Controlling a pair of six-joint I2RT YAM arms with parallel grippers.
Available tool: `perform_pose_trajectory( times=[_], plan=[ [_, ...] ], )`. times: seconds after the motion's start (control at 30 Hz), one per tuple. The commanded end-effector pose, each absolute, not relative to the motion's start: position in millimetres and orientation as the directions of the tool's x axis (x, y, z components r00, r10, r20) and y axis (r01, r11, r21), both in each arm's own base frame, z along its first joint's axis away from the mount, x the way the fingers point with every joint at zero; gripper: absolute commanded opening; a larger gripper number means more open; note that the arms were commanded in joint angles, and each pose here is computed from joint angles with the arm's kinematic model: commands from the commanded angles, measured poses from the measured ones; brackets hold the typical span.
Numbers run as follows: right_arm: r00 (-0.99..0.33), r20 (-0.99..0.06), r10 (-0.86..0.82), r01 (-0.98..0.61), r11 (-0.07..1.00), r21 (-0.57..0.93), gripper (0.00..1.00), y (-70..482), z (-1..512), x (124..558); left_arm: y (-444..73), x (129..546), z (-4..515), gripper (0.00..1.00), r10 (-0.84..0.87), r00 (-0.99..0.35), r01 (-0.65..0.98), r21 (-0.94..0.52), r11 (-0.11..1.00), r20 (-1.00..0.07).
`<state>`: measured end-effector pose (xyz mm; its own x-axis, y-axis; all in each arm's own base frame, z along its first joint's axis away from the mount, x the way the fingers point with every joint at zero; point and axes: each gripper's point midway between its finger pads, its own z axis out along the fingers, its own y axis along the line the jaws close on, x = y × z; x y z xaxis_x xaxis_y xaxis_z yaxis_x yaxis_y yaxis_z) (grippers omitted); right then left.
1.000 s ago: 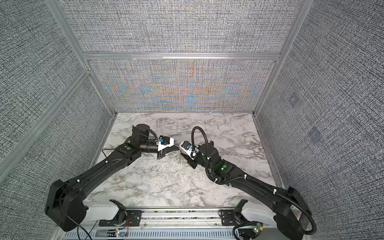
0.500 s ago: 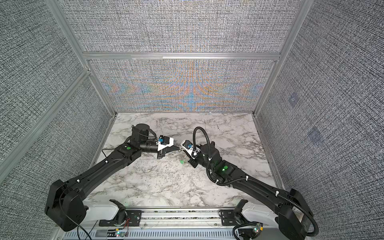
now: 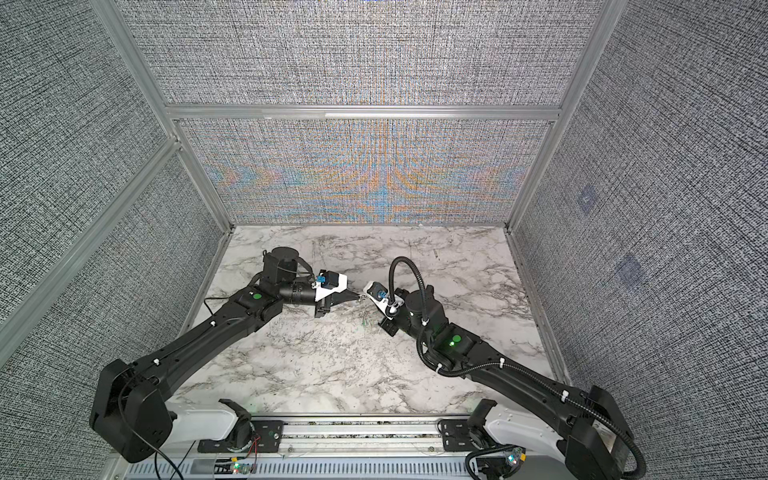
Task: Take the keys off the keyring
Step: 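Bring the held plate toward the right gripper while the right gripper approaches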
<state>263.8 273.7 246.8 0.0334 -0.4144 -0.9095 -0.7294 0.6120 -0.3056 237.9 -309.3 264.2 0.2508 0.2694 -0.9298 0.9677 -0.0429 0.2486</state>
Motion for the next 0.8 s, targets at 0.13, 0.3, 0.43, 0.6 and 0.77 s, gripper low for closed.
perform_pose_trajectory(
  times=[0.13, 0.3, 0.43, 0.6, 0.77],
  plan=[
    [0.037, -0.883, -0.467, -0.718, 0.602, -0.349, 0.12, 267.7, 240.6, 262.0, -311.7, 238.1, 275.3, 0.00, 0.234, 0.275, 0.961, 0.272, -0.049, -0.932],
    [0.058, -0.886, -0.459, -0.721, 0.595, -0.356, 0.24, 266.6, 247.1, 258.1, -312.2, 237.8, 274.6, 0.00, 0.233, 0.274, 0.962, 0.268, -0.054, -0.933],
    [0.079, -0.882, -0.464, -0.722, 0.584, -0.371, 0.29, 263.1, 253.0, 253.4, -312.0, 236.9, 273.1, 0.00, 0.237, 0.280, 0.960, 0.272, -0.064, -0.930],
    [0.122, -0.878, -0.463, -0.753, 0.533, -0.385, 0.28, 262.5, 262.3, 239.7, -311.4, 234.2, 270.7, 0.00, 0.252, 0.298, 0.954, 0.284, -0.093, -0.921],
    [0.158, -0.874, -0.459, -0.793, 0.469, -0.389, 0.24, 269.4, 271.8, 230.2, -311.7, 229.7, 268.2, 0.00, 0.254, 0.319, 0.947, 0.293, -0.134, -0.913]
  ],
)
